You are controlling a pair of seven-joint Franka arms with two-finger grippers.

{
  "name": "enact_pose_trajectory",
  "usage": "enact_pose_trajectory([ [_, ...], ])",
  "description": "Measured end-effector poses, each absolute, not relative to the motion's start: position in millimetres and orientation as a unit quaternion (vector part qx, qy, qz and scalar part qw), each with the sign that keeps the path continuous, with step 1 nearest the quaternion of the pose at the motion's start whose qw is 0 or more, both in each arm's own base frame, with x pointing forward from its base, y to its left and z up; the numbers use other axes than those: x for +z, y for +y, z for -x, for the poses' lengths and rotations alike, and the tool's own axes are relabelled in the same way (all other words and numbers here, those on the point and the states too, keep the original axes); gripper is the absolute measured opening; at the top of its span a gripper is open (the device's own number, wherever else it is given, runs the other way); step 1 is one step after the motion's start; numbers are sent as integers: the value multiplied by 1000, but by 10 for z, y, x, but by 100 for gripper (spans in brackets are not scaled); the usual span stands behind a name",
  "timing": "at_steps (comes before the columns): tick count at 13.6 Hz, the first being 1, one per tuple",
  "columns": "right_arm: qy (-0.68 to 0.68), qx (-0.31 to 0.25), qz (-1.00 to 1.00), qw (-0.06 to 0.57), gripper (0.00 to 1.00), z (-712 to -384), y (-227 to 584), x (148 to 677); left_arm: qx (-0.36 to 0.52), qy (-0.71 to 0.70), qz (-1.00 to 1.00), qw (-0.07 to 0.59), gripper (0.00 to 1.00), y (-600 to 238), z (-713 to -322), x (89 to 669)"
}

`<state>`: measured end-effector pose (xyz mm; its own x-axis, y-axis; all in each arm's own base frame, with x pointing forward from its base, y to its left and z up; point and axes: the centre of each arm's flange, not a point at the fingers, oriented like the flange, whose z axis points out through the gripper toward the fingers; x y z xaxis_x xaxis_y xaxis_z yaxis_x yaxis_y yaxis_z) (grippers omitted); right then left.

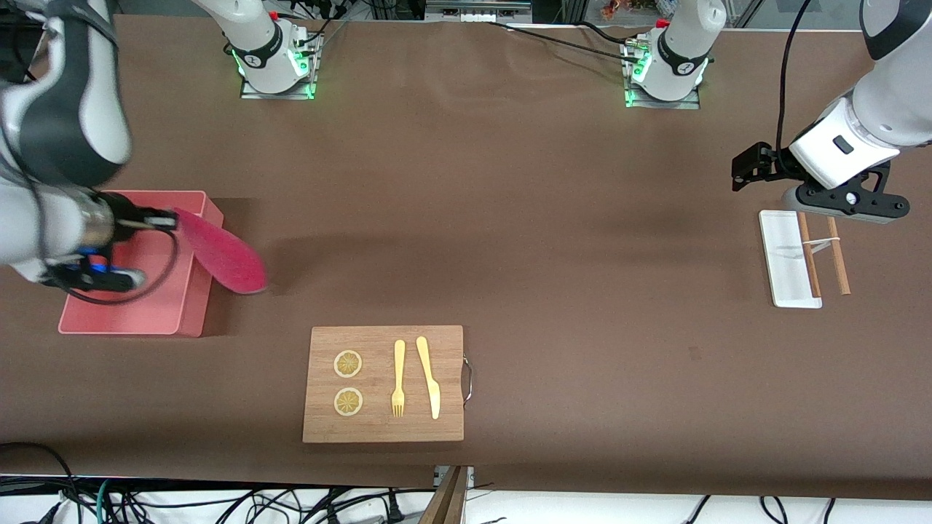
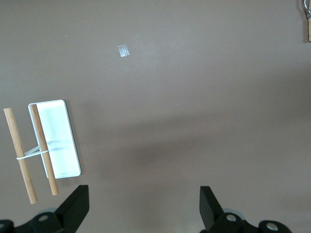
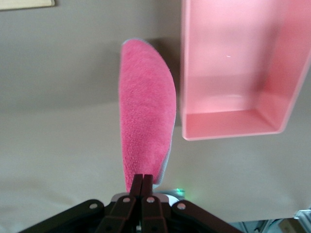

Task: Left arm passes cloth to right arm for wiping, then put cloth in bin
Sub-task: 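Move the cloth over the pink bin with the right gripper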

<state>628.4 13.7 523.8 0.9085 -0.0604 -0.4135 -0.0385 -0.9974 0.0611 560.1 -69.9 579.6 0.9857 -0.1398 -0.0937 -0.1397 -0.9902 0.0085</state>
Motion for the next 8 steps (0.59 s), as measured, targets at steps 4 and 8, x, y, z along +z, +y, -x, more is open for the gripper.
enact_pose_trajectory([
  [4, 13, -221, -975, 33, 1, -6144, -688, 5527, -44, -69, -997, 1, 100, -697, -5606, 5829],
  [8, 85, -213, -971, 66, 1, -6079, -1423, 5641, -42, -73, -996, 3, 100, -745, -5603, 5839],
])
